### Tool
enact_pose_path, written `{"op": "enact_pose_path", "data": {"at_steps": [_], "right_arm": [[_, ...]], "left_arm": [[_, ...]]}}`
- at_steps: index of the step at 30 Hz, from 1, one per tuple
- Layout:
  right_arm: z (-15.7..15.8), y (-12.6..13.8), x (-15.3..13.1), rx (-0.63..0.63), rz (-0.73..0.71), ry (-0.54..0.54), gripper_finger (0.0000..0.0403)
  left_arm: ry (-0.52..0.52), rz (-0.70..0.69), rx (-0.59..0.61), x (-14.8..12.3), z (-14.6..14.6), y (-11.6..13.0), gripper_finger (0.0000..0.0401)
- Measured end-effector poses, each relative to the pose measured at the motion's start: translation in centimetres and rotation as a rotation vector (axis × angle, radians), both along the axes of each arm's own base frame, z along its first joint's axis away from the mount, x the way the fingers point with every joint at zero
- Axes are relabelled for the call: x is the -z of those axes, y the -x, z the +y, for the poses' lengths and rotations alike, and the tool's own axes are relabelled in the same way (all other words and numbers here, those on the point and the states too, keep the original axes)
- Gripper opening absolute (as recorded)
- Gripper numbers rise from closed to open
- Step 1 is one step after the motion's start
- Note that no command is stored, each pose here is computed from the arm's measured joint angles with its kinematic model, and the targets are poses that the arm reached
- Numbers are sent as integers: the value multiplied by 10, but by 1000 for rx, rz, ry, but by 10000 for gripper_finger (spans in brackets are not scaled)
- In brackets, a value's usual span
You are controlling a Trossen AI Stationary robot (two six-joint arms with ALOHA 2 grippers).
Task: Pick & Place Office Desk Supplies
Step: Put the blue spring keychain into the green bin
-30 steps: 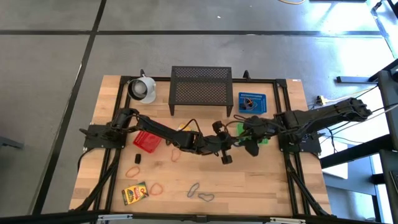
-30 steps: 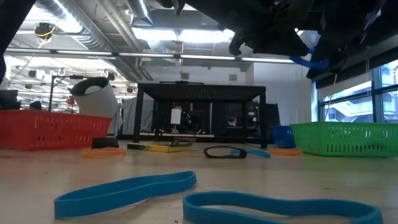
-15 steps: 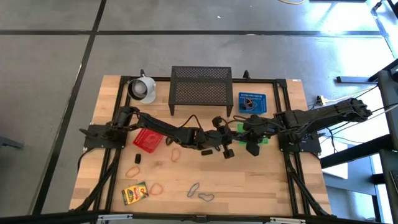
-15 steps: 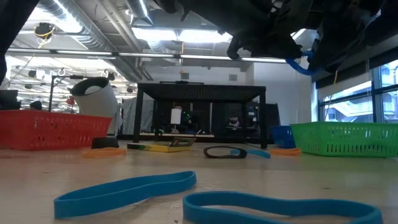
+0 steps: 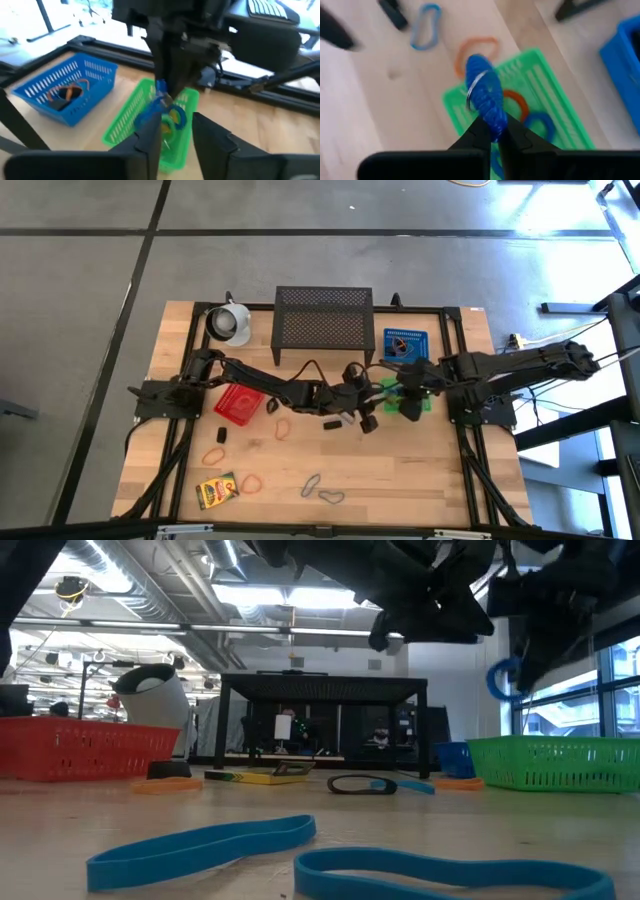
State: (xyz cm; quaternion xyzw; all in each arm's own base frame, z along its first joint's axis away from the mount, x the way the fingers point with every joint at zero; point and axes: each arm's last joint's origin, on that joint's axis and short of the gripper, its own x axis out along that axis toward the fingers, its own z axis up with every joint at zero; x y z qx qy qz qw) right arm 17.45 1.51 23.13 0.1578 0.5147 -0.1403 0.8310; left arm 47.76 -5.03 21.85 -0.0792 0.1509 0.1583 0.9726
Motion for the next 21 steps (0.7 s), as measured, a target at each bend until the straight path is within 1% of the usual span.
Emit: {"op": "enact_pose_path", "data": {"at_steps": [2,5,8,10,13,17,21], "right_arm": [[-3,4,2,14,51,5,12],[-6,12,5,32,134,12,12],[-9,18,7,43,207,13,12],[-10,21,8,58,245,-8,12],[-10,21,9,87,263,-21,12],[-10,16,14,128,285,-31,23],[-10,10,20,156,320,-33,31]], "left_arm": [[14,28,-1,3,1,1,124],[6,69,-20,7,4,2,149],[-7,92,-46,9,6,3,162],[-17,111,-64,10,8,4,165],[-39,135,-106,7,11,8,165],[-56,180,-132,-8,17,18,162],[-71,266,-134,-22,20,33,162]]}}
